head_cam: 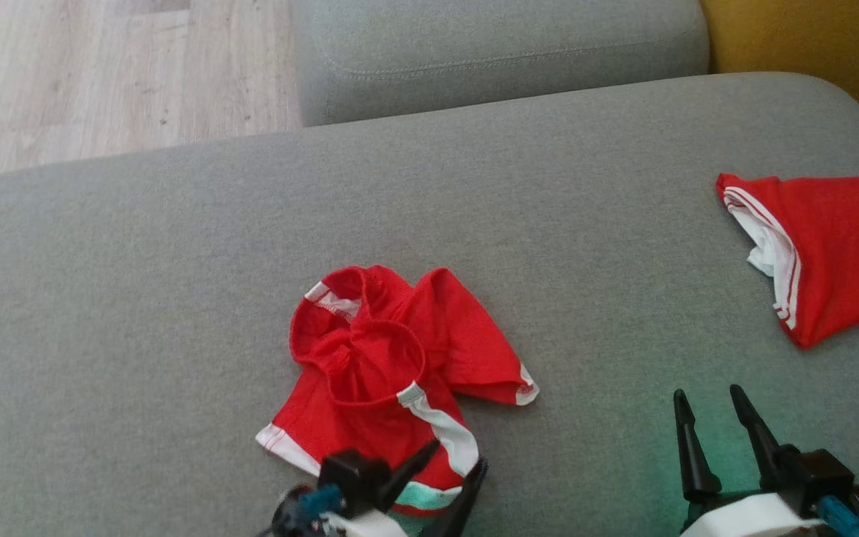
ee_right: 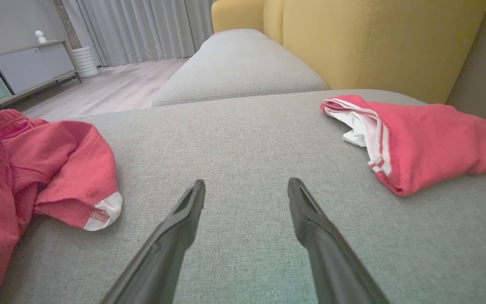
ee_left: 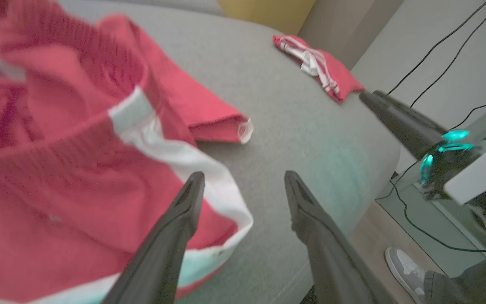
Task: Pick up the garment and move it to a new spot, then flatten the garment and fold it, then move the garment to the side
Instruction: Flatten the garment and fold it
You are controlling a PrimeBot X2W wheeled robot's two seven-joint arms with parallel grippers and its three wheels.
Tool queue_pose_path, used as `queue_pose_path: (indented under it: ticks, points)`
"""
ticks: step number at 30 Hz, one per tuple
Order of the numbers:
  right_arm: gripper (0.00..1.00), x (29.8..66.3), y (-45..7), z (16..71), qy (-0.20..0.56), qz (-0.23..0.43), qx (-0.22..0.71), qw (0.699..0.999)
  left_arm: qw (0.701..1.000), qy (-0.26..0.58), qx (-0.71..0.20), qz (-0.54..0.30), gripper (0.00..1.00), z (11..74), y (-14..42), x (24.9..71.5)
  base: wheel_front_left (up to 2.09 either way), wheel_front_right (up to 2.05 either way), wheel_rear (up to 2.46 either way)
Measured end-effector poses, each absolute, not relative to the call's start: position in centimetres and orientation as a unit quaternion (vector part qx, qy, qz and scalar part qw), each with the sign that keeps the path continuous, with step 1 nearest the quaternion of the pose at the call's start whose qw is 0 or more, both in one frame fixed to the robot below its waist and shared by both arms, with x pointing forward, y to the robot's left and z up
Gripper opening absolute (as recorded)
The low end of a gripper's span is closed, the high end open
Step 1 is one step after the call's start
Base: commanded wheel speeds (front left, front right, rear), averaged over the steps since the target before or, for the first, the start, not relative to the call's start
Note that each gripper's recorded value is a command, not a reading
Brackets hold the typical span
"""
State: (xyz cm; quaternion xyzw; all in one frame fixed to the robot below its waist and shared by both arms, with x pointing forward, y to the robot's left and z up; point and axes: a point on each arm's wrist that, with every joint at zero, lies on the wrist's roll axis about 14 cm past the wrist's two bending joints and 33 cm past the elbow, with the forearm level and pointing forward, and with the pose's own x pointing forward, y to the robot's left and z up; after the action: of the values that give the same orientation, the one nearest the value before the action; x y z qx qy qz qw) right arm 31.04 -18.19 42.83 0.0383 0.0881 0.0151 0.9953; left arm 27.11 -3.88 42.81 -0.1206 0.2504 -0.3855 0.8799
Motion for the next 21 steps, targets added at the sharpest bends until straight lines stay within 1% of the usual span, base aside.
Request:
queue_pose_path:
  ticks: [3,6,8,10,18,20,21]
  points:
    - [1.0,30.9,-18.3,43.0,0.085,0.012,0.039,0.996,0.88,0.219,-0.113,-0.406,1.0,46.4,-4.0,27.7,0.0,0.0,0.0]
    - [1.0,30.7,-18.6,43.0,0.084,0.007,0.044,0.995,0.891,0.194,-0.127,-0.391,1.0,49.3,-3.3,29.2,0.0,0.0,0.0]
    - [1.0,30.7,-18.6,43.0,0.084,0.006,0.044,0.995,0.901,0.202,-0.089,-0.374,1.0,48.6,-2.2,30.2,0.0,0.0,0.0]
    - [1.0,30.5,-18.5,42.9,0.087,0.006,0.046,0.995,0.906,0.213,-0.071,-0.359,1.0,47.7,-1.3,31.2,0.0,0.0,0.0]
    - [1.0,29.9,-19.4,42.4,0.094,-0.013,0.051,0.994,0.897,0.265,-0.028,-0.352,1.0,43.8,-1.1,32.3,0.0,0.0,0.0]
    - [1.0,29.7,-19.7,42.3,0.097,-0.018,0.051,0.994,0.892,0.275,-0.021,-0.357,0.73,43.0,-1.2,32.3,0.0,0.0,0.0]
    - [1.0,29.6,-19.9,42.2,0.098,-0.021,0.051,0.994,0.891,0.28,-0.019,-0.357,0.44,42.7,-1.3,32.3,0.0,0.0,0.0]
